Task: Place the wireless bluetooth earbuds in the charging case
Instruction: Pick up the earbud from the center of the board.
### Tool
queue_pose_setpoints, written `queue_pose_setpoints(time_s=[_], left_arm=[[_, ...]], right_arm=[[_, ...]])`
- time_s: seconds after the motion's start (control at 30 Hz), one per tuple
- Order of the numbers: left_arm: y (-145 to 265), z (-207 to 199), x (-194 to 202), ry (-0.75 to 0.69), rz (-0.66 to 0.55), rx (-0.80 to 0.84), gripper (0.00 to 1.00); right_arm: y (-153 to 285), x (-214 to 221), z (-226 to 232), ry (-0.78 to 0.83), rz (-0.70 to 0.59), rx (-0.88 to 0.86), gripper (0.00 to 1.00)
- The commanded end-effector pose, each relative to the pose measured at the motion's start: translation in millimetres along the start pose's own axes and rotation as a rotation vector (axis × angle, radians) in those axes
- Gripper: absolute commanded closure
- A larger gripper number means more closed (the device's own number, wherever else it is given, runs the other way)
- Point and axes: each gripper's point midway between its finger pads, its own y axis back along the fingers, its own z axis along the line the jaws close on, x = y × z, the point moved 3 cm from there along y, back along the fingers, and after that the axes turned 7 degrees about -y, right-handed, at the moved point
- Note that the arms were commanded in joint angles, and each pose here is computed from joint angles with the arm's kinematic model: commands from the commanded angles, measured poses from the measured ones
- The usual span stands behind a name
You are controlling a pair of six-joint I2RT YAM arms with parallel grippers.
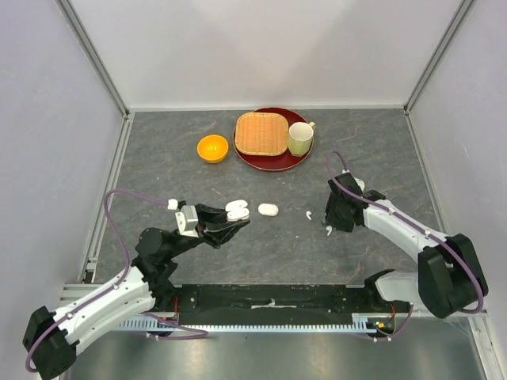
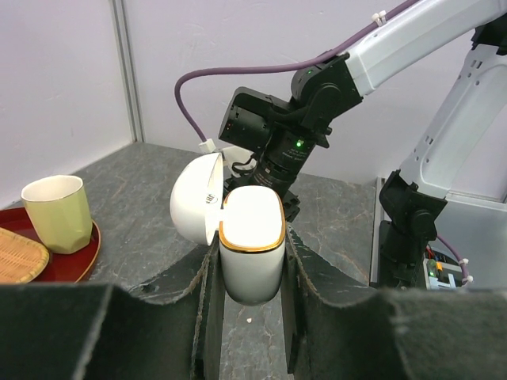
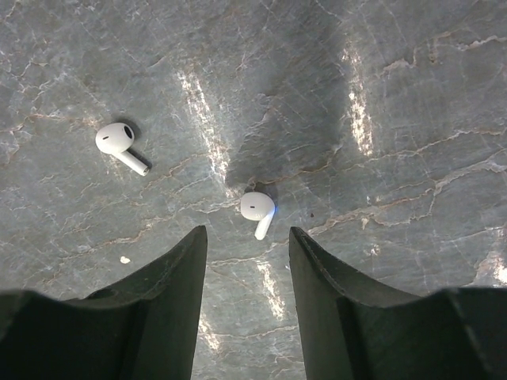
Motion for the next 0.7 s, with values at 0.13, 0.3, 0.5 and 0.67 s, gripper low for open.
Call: queue_pose_setpoints(time_s=[0.13,0.3,0.5,0.67], left_arm=[[-1.9,4.0,-5.3,-0.037,-0.018,-0.015,0.98],[-1.8,4.0,-5.0,-0.033,-0.017,-0.016,0.98],[-1.9,3.6,-5.1,-0.031,-0.017,-0.015,0.98],[-1.2,3.7,-5.0,-0.03,-0.017,-0.016,0.98]], right_arm=[[-9.5,-8.1,-1.6,0.026,-0.043,0.022,0.48],[-12.2,-8.4,-0.5,0.041,-0.045,0.021,0.5],[-15.9,-7.2,1.1,0.064,-0.036,0.019,0.52],[-19.3,-5.0,0.8,0.08,-0.032,0.034,0.52]])
